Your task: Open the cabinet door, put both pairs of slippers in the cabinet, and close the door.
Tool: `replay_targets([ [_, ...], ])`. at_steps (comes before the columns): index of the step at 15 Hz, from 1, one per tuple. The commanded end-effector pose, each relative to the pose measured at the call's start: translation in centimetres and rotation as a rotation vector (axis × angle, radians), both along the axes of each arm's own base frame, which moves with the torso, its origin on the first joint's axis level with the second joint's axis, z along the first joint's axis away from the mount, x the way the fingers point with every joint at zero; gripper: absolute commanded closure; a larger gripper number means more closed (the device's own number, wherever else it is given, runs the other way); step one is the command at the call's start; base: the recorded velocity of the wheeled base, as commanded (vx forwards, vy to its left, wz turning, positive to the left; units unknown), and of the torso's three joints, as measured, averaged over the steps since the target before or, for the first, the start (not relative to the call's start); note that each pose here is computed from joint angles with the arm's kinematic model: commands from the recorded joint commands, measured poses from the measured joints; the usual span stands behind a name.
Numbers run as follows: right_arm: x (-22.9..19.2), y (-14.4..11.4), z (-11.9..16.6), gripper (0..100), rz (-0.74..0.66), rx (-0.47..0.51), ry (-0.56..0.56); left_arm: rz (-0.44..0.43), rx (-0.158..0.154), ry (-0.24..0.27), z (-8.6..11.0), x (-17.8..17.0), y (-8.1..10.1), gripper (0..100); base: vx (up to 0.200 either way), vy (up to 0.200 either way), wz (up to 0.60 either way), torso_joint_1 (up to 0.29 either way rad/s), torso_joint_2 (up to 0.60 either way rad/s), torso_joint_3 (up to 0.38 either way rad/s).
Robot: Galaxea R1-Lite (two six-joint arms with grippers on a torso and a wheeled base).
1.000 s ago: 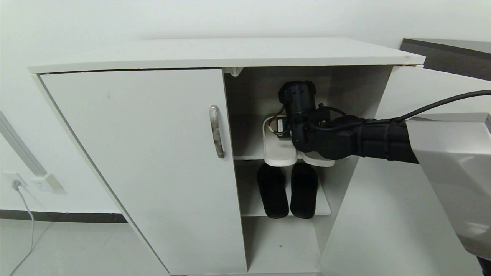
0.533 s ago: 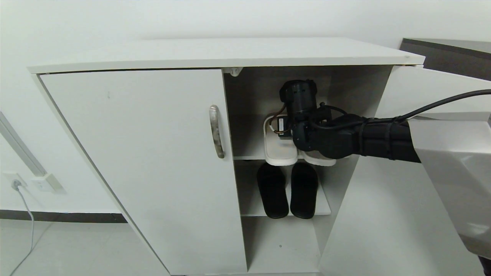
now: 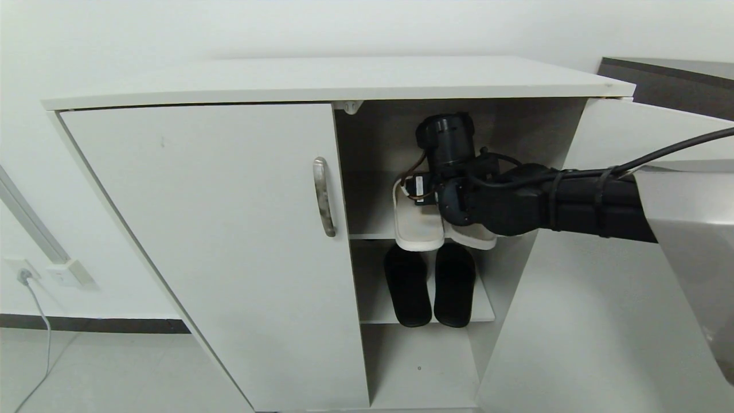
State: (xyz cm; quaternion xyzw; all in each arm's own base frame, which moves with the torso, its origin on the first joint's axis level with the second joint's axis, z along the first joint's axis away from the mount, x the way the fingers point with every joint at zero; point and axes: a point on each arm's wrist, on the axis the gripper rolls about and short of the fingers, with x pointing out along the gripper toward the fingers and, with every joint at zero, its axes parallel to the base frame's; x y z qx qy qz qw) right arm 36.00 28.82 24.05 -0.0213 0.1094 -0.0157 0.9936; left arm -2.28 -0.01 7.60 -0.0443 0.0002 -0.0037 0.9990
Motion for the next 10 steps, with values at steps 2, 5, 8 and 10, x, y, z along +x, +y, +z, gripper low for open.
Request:
replay_targets([
  [2,-4.1,-0.7,2.8,0,0.033,0.007,-0.017,0.0,0.0,0.002,0.0,0.0,0.0,100,0.0,0.0,0.0,0.0,0.0,0.0],
  [5,-5.4,-1.2,2.5,0,0.044,-0.019,0.008,0.0,0.0,0.002,0.0,0.0,0.0,100,0.0,0.0,0.0,0.0,0.0,0.0],
  [8,-6.9,-1.6,2.1,0,0.061,-0.002,0.026,0.0,0.0,0.002,0.0,0.0,0.0,100,0.0,0.0,0.0,0.0,0.0,0.0],
  [10,-9.5,-1.7,2.3,0,0.115,0.015,0.024,-0.002,0.0,0.002,0.0,0.0,0.0,100,0.0,0.0,0.0,0.0,0.0,0.0],
])
